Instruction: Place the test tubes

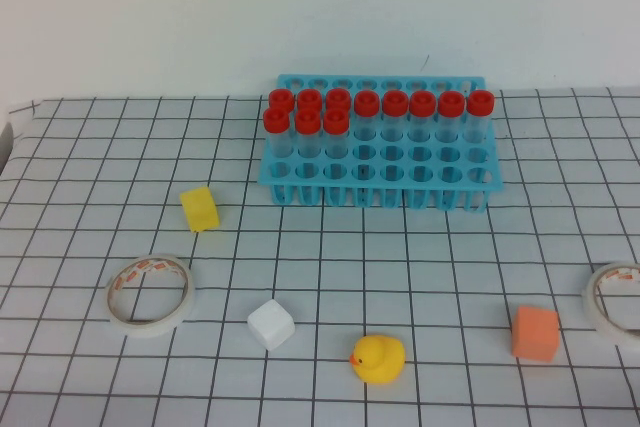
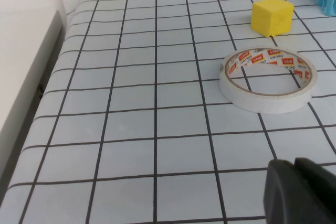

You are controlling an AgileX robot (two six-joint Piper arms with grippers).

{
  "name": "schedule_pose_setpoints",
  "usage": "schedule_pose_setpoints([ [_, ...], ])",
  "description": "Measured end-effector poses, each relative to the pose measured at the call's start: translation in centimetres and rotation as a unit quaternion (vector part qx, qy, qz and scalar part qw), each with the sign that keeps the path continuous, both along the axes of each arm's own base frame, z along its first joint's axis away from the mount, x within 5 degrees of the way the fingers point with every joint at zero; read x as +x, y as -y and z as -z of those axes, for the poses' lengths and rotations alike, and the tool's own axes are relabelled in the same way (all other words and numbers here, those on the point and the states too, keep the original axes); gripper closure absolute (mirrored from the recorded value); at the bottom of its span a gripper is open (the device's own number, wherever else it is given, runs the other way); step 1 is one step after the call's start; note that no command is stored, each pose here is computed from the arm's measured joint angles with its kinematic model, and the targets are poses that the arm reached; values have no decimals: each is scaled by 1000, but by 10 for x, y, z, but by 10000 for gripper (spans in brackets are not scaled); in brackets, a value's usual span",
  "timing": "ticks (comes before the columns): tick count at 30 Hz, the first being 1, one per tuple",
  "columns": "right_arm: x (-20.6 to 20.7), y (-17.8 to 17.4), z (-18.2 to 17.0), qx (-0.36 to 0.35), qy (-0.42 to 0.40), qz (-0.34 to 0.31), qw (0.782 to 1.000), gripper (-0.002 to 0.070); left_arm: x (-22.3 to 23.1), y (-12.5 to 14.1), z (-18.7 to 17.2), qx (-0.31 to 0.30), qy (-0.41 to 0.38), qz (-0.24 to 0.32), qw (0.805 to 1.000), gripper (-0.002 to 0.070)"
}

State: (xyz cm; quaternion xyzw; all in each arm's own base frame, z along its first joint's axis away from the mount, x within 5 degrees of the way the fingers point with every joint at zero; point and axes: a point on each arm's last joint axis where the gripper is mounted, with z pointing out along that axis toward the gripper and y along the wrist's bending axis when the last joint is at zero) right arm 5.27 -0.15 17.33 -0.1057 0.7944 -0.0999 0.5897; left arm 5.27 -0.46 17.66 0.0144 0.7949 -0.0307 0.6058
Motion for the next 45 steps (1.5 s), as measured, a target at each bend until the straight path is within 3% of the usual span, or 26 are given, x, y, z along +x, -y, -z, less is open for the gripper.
schedule_pose_setpoints([
  [18, -1, -1, 2, 101, -12, 26, 994, 678, 0, 0, 0, -3, 0, 0, 1000, 676],
  [45, -1, -1, 2, 98, -13, 29, 995, 678, 0, 0, 0, -3, 0, 0, 1000, 676],
])
